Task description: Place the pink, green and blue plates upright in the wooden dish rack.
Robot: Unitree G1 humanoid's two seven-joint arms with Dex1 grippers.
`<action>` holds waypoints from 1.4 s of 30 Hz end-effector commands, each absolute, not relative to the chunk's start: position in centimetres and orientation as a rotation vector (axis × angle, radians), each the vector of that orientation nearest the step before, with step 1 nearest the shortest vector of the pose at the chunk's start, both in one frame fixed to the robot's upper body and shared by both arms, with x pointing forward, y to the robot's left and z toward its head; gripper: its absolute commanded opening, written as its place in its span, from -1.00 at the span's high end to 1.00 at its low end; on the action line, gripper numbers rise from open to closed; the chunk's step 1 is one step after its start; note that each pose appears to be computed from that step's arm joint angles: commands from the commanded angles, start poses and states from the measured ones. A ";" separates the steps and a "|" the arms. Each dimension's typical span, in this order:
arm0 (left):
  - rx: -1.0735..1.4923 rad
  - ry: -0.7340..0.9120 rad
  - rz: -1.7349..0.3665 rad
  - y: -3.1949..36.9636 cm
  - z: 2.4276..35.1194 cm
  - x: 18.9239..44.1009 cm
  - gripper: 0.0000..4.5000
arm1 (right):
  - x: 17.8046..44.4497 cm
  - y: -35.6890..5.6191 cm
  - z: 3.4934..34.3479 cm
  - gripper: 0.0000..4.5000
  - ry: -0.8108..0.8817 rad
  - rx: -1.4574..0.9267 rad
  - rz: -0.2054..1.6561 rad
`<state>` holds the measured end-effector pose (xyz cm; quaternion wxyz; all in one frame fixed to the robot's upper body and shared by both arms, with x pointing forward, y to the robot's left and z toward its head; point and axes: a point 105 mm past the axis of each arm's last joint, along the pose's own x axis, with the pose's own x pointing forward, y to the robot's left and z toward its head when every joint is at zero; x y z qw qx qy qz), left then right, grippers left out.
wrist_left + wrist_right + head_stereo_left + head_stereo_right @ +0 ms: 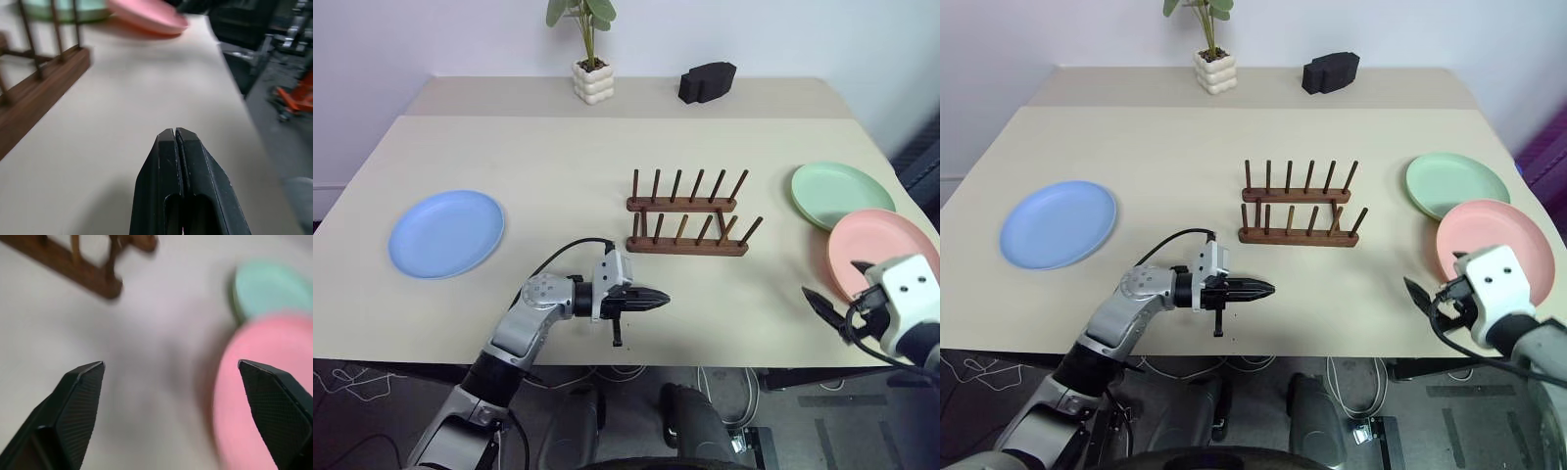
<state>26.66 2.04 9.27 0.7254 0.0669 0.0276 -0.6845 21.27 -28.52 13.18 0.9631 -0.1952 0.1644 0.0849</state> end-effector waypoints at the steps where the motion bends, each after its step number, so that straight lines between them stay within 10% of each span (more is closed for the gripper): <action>1: 0.149 0.010 -1.557 1.4 10.1 26.4 1.00 | 21.5 -29.3 13.0 -0.98 0.324 -0.421 0.087; 11: 0.154 -0.049 -1.481 1.7 10.0 27.4 1.00 | 24.6 -32.3 9.8 -0.98 0.366 -0.543 -0.006; 14: 0.151 -0.074 -1.454 1.7 10.2 27.5 1.00 | 25.1 -32.8 9.4 -0.60 0.366 -0.573 -0.009; 21: 0.124 -0.071 -1.400 2.2 10.7 27.8 1.00 | 26.1 -33.6 9.5 0.97 0.348 -0.612 -0.047; 34: 0.117 -0.070 -1.390 2.4 10.9 27.7 1.00 | 25.4 -30.0 18.8 0.97 0.147 -0.958 0.040; 42: 0.119 -0.095 -1.377 1.8 11.5 28.5 1.00 | 28.0 -21.5 27.6 0.97 -0.281 -0.498 0.373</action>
